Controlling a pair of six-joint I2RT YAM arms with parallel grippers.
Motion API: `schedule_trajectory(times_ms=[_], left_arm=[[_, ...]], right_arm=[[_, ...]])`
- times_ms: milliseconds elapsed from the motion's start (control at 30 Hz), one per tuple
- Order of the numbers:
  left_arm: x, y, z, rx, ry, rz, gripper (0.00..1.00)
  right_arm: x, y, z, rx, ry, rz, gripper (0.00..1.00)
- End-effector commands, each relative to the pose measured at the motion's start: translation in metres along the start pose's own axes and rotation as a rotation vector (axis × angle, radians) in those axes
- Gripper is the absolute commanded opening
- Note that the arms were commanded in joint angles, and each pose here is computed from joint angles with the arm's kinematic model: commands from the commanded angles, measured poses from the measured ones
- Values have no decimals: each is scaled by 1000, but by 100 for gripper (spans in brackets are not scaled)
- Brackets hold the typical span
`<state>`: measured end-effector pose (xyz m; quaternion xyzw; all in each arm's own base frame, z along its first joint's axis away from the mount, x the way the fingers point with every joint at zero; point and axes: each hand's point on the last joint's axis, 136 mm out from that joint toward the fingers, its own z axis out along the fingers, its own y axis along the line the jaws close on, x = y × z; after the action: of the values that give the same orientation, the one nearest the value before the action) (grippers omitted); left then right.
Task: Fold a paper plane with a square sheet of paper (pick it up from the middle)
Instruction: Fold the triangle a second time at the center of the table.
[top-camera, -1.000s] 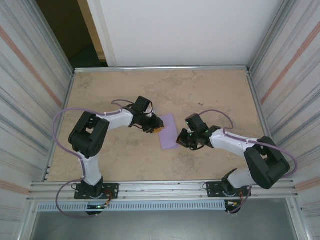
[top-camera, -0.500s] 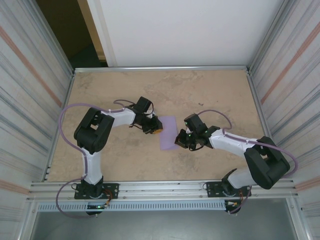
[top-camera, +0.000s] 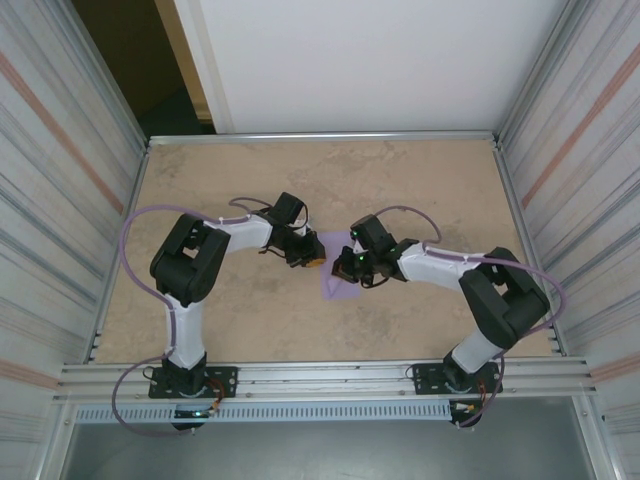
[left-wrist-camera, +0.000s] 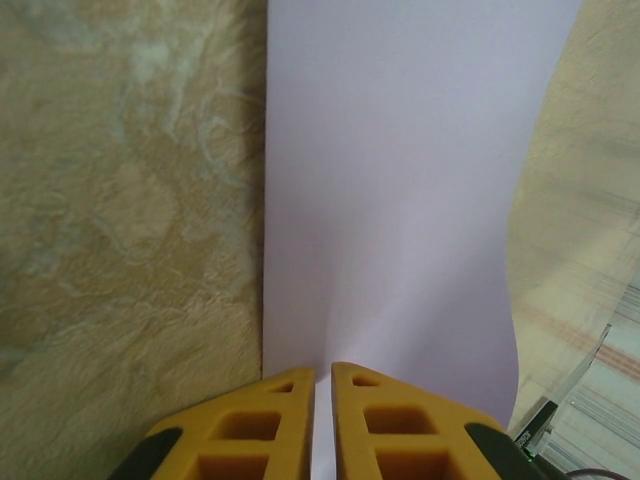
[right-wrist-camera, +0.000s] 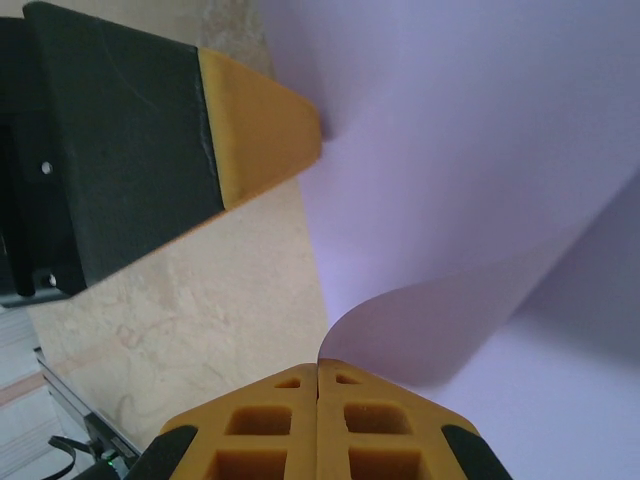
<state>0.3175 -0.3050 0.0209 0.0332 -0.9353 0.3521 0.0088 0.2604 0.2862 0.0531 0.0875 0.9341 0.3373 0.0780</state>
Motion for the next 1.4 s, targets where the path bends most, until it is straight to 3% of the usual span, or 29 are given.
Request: schedule_trajectory(times_ms=[0, 267, 567, 833, 1367], left_arm=[[6, 14, 6, -43, 37, -12, 12], [4, 8, 2, -30, 28, 0, 11], [-16, -28, -22, 37, -56, 76, 15], [-23, -3, -6, -17, -43, 17, 14], [-16, 11, 2, -63, -7, -18, 11]], right_arm=[[-5, 10, 7, -23, -9, -39, 0], [-13, 3, 18, -14, -43, -22, 0], [-12, -2, 22, -7, -44, -11, 0], [-11, -3, 24, -21, -48, -3, 0], [-11, -5, 31, -36, -45, 10, 0]])
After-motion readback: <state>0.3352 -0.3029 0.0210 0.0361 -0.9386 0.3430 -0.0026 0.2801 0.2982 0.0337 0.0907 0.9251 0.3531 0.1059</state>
